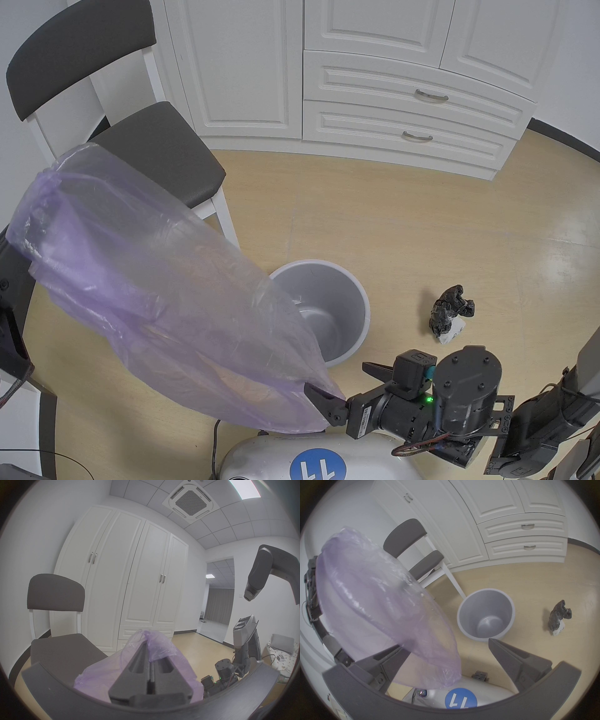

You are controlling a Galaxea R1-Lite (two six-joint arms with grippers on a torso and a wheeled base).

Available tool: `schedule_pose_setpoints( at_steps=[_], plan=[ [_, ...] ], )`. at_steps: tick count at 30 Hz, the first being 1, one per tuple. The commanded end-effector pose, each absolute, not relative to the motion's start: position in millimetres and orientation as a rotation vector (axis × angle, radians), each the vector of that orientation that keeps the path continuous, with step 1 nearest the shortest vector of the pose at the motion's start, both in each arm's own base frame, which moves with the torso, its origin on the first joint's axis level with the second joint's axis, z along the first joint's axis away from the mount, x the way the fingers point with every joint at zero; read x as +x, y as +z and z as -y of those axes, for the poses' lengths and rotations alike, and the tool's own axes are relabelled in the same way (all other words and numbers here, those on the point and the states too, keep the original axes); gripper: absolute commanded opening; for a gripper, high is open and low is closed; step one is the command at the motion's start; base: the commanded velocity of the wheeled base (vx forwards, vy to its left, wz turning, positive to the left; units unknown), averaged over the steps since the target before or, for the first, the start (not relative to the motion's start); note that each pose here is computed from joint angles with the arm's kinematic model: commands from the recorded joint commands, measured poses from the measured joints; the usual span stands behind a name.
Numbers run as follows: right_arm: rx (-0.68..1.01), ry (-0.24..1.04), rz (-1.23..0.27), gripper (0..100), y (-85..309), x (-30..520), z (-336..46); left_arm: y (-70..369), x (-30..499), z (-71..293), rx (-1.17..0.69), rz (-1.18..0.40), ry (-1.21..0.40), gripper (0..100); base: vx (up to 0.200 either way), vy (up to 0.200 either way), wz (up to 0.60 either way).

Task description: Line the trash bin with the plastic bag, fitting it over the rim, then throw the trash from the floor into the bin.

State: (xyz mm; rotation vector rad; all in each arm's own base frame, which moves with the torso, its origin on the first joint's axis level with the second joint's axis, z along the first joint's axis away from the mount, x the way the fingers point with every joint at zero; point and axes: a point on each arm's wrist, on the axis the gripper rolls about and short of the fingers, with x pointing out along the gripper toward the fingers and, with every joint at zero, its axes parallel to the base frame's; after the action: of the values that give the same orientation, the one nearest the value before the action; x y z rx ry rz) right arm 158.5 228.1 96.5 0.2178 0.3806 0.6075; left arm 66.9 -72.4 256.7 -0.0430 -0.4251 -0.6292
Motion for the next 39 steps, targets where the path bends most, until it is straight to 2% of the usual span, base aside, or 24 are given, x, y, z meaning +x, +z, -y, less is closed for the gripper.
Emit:
schedule_pose_setpoints(
  at_steps=[1,7,12,18,30,39],
  plan=[
    [0.225,0.584,-0.392,100,90.2,168.0,-232.8,258.3,66.1,71.5,-0.048,0.433,-0.628,0,0.0,0.0,0.0],
    [0.25,0.583,-0.403,100,87.7,170.4,-237.1,261.2,66.1,71.7,-0.056,0.44,-0.629,0,0.0,0.0,0.0],
    [0.35,0.625,-0.375,100,91.5,169.1,-242.6,262.6,65.8,71.3,-0.059,0.445,-0.628,0,0.0,0.0,0.0],
    [0.324,0.715,-0.439,100,82.7,153.1,-237.1,264.6,65.9,71.4,-0.062,0.45,-0.627,0,0.0,0.0,0.0],
    [0.258,0.771,-0.537,100,66.2,144.1,-227.7,269.4,65.3,70.1,-0.073,0.467,-0.621,0,0.0,0.0,0.0],
    [0.32,0.803,-0.545,100,67.7,142.3,-239.9,273.1,64.6,69.2,-0.092,0.501,-0.615,0,0.0,0.0,0.0]
  ],
)
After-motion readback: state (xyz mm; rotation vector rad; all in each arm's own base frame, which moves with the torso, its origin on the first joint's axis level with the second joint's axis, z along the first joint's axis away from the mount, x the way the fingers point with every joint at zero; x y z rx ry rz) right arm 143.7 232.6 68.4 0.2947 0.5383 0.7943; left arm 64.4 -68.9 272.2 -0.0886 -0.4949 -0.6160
